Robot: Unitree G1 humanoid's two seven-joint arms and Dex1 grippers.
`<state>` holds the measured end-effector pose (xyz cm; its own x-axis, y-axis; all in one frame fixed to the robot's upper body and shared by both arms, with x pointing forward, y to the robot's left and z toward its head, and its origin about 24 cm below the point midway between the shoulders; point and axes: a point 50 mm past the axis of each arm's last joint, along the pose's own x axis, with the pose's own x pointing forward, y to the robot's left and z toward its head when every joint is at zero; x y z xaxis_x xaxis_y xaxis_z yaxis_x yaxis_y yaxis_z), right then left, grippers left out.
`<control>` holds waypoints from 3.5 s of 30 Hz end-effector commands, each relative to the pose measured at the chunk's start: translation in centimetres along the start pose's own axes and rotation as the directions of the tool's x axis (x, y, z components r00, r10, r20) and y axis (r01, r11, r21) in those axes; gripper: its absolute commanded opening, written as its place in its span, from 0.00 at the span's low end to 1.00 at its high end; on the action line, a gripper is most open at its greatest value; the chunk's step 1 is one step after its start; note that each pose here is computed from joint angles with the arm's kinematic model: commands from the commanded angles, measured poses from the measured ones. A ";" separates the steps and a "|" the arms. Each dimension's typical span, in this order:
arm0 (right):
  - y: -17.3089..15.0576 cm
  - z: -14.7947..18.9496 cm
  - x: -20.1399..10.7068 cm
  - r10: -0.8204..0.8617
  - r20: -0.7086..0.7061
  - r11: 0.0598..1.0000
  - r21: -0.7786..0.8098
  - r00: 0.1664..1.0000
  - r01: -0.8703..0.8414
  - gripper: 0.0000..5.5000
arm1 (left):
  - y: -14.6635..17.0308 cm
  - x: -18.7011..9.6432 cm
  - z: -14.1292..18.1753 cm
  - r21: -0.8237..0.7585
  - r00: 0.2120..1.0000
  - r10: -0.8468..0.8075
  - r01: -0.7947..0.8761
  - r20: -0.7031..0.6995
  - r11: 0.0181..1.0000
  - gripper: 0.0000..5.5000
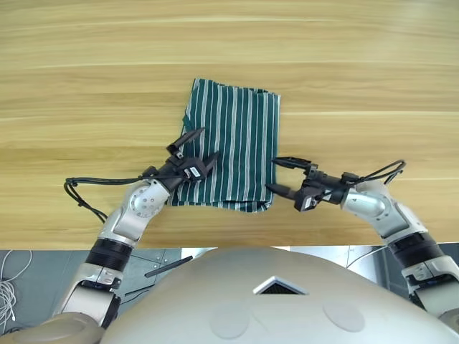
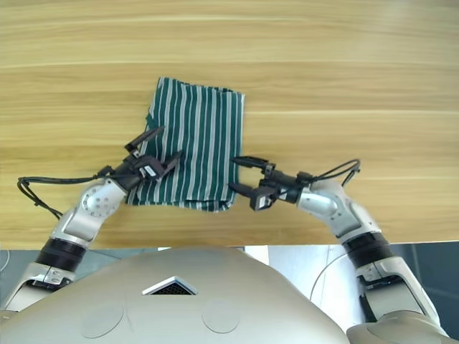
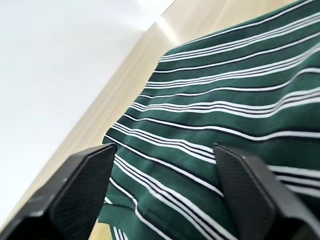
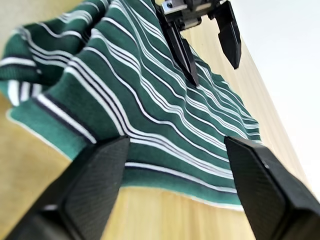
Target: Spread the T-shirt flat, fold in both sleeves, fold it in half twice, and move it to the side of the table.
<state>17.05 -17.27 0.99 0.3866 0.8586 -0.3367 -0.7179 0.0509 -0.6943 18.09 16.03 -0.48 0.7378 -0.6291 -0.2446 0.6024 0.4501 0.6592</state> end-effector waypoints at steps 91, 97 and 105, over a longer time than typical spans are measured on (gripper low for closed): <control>-3.9 -2.0 -2.6 -0.018 -0.155 0.960 -0.277 0.988 -0.026 0.64 | -0.8 -8.1 0.4 0.291 0.762 -0.636 0.640 -0.122 0.712 0.66; -3.8 -2.0 -2.7 -0.026 -0.157 0.962 -0.272 0.987 -0.018 0.64 | -1.0 -7.4 -0.3 0.293 0.747 -0.652 0.656 -0.127 0.695 0.66; -3.3 -1.5 -4.1 0.039 -0.163 0.966 -0.245 0.986 -0.079 0.64 | -1.8 -7.9 0.6 0.292 0.722 -0.688 0.674 -0.067 0.679 0.49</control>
<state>19.17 -21.14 3.12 0.4641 0.7669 -0.4432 -0.5698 -0.1246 -0.8123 13.26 18.85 2.67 0.2525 -0.7939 -0.5532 0.7503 -0.2004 0.6300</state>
